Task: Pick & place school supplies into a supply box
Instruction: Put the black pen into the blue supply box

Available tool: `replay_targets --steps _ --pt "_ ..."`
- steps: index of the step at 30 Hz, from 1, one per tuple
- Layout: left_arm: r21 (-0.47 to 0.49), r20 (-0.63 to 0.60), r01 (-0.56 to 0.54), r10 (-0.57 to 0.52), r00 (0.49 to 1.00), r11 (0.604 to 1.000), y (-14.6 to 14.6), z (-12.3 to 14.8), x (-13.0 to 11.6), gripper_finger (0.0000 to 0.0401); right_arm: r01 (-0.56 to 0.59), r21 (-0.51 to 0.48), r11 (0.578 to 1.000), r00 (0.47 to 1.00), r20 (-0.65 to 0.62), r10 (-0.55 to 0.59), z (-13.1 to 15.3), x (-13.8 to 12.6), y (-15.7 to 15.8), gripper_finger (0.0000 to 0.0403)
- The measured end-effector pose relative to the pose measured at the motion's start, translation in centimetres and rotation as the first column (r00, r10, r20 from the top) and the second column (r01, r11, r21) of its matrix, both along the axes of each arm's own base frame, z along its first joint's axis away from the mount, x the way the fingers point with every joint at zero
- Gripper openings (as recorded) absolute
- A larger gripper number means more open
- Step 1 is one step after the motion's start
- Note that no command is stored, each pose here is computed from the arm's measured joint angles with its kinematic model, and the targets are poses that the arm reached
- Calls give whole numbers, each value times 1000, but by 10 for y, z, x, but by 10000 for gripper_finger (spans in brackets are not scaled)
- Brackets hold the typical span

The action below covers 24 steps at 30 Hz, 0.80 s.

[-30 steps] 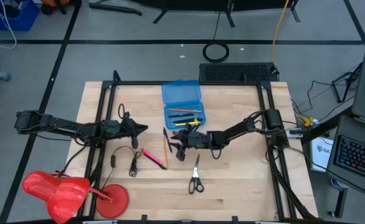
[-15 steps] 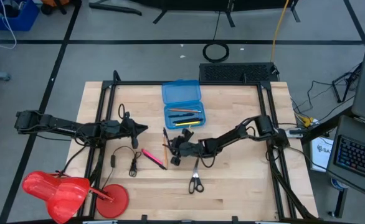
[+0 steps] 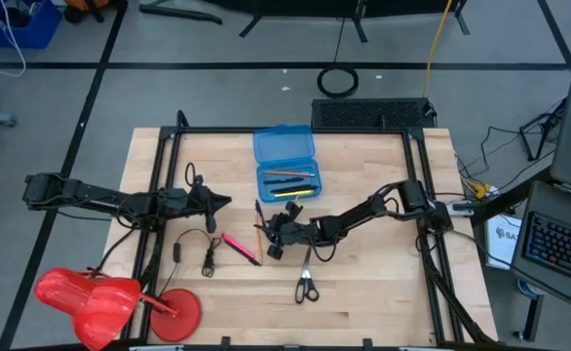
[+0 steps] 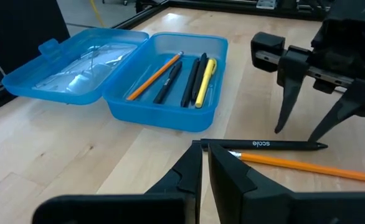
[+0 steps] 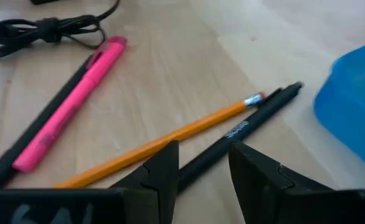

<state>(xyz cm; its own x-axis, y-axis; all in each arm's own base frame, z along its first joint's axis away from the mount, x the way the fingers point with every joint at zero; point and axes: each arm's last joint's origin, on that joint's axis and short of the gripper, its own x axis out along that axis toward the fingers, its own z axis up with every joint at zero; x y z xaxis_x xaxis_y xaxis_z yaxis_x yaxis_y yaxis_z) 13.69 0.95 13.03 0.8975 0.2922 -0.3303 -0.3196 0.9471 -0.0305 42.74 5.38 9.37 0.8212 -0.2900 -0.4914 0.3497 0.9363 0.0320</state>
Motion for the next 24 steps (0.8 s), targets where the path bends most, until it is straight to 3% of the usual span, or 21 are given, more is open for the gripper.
replay_targets --steps 24 --pt "2 -1 1 -1 1000 1000 0 0 0 31 -54 123 991 997 -52 61 -5 -1 -11 128"
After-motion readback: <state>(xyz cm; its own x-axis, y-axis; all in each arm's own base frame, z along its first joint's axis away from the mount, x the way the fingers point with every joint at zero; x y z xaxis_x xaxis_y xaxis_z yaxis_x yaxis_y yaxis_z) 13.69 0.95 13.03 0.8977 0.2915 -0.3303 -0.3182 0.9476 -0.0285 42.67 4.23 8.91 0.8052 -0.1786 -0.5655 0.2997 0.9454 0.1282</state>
